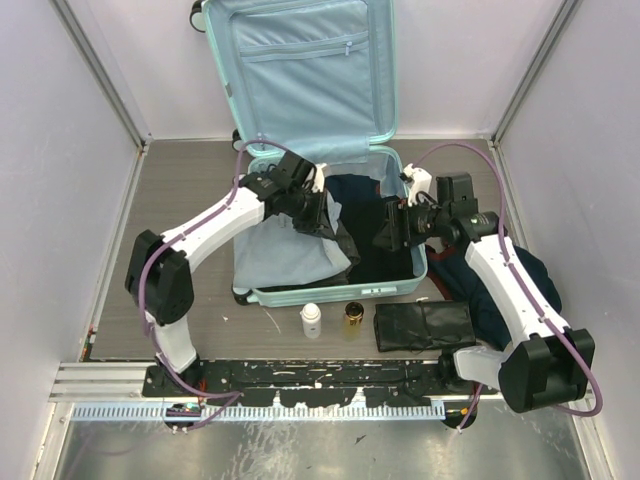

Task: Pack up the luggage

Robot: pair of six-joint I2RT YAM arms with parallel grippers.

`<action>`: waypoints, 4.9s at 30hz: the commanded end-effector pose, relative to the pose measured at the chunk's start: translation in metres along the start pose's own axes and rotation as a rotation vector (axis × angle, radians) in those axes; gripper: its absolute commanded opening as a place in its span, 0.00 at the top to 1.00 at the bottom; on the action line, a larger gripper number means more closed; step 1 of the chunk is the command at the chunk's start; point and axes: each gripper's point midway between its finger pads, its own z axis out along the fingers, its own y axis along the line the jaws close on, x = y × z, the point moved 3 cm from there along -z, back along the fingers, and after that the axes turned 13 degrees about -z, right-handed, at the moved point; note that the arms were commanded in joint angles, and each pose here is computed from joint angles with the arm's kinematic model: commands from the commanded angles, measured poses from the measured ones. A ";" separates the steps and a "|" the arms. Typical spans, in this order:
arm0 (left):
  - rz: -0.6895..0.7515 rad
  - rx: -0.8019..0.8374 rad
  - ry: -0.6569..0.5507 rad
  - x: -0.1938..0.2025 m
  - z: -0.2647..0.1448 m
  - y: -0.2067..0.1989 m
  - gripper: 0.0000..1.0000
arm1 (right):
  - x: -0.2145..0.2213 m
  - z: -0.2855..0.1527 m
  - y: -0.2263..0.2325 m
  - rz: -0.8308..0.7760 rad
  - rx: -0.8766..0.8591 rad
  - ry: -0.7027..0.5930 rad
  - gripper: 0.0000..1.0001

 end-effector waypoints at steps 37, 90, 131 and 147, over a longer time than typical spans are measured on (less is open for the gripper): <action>0.482 0.287 0.051 -0.013 -0.074 -0.017 0.02 | -0.053 -0.010 0.030 -0.282 -0.182 -0.200 0.15; 1.035 -0.014 -0.105 -0.013 -0.095 0.069 0.02 | 0.092 -0.084 0.026 -0.858 -0.152 0.171 0.14; 1.125 -0.107 -0.119 -0.029 -0.085 0.085 0.02 | 0.223 -0.035 -0.024 -0.849 -0.125 0.424 0.97; 1.145 -0.106 -0.122 -0.039 -0.085 0.079 0.02 | 0.154 -0.087 0.015 -0.871 -0.095 0.290 0.99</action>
